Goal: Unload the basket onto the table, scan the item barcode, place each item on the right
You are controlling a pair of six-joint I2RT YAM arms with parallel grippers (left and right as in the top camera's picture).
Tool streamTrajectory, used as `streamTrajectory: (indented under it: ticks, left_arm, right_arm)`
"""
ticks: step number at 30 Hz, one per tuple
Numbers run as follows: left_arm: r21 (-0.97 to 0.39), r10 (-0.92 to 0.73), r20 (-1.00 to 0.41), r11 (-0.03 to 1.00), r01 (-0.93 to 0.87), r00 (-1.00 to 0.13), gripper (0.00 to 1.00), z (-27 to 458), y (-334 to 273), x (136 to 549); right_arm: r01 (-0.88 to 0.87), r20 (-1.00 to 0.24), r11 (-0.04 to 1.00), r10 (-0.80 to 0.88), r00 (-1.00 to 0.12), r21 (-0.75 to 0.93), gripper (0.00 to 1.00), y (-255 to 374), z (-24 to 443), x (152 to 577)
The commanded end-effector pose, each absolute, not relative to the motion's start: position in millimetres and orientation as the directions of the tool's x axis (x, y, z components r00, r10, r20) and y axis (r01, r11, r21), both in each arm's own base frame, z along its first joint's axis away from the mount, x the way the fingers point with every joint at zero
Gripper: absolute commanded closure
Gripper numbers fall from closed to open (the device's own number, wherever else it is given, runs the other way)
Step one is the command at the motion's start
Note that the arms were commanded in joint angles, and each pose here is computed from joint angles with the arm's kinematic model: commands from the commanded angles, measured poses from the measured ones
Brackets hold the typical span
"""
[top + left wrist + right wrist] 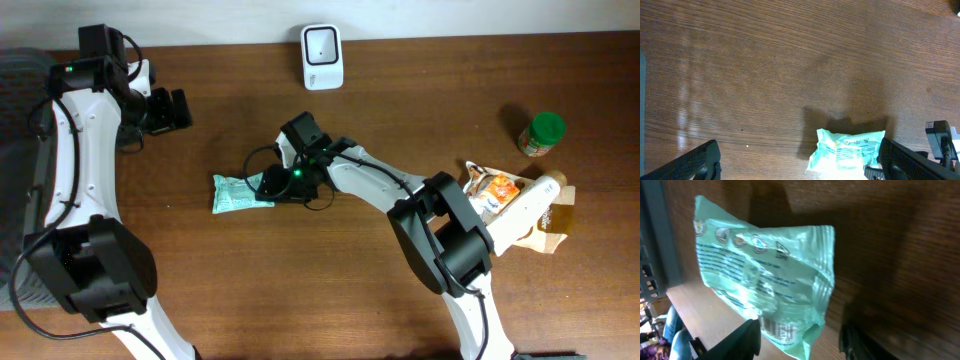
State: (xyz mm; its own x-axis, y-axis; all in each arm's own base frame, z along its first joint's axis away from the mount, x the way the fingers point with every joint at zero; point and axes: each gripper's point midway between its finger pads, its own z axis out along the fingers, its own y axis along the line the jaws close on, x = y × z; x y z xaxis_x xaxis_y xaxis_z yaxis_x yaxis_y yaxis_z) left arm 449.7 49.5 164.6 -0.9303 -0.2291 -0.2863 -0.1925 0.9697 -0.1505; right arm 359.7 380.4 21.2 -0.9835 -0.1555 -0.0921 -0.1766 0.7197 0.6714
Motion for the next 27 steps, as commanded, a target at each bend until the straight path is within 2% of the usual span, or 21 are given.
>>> streamTrajectory:
  ticks: [1,5,7,9,13,17,21,23,27]
  left_arm:
    - [-0.156,-0.229,-0.307,0.970,-0.189,-0.924,0.01,173.1,51.2,449.3]
    - [-0.156,-0.229,-0.307,0.970,-0.189,-0.924,0.01,173.1,51.2,449.3]
    - [-0.156,-0.229,-0.307,0.970,-0.189,-0.924,0.01,173.1,51.2,449.3]
    - [-0.157,-0.229,-0.307,0.969,-0.189,-0.924,0.01,173.1,51.1,449.3]
    - [-0.156,-0.229,-0.307,0.970,-0.189,-0.924,0.01,173.1,51.2,449.3]
    - [-0.156,-0.229,-0.307,0.970,-0.189,-0.924,0.01,173.1,51.2,449.3]
    - [-0.156,-0.229,-0.307,0.970,-0.189,-0.924,0.01,173.1,51.2,449.3]
    - [-0.156,-0.229,-0.307,0.970,-0.189,-0.924,0.01,173.1,51.2,449.3]
    - [-0.156,-0.229,-0.307,0.970,-0.189,-0.924,0.01,173.1,51.2,449.3]
  right_arm:
    - [-0.175,-0.072,0.703,-0.175,-0.982,0.689,0.45,390.9,11.4,352.7]
    - [-0.147,-0.057,0.697,-0.150,-0.987,0.702,0.46,398.5,1.8,354.2]
    - [-0.135,-0.039,0.704,-0.151,-0.988,0.697,0.56,399.4,-8.0,350.9]
    - [-0.130,-0.031,0.710,-0.151,-0.988,0.693,0.74,398.4,-13.4,350.3]
    - [-0.174,-0.067,0.690,-0.180,-0.981,0.702,0.89,400.5,-10.4,352.1]
    - [-0.257,-0.137,0.641,-0.231,-0.963,0.723,0.93,388.4,22.0,360.2]
    - [-0.382,-0.218,0.639,-0.323,-0.921,0.668,0.96,333.9,72.4,361.4]
    - [-0.477,-0.242,0.620,-0.428,-0.871,0.623,0.96,297.2,80.9,352.1]
    - [-0.448,-0.236,0.626,-0.394,-0.888,0.639,0.93,287.3,83.5,359.7]
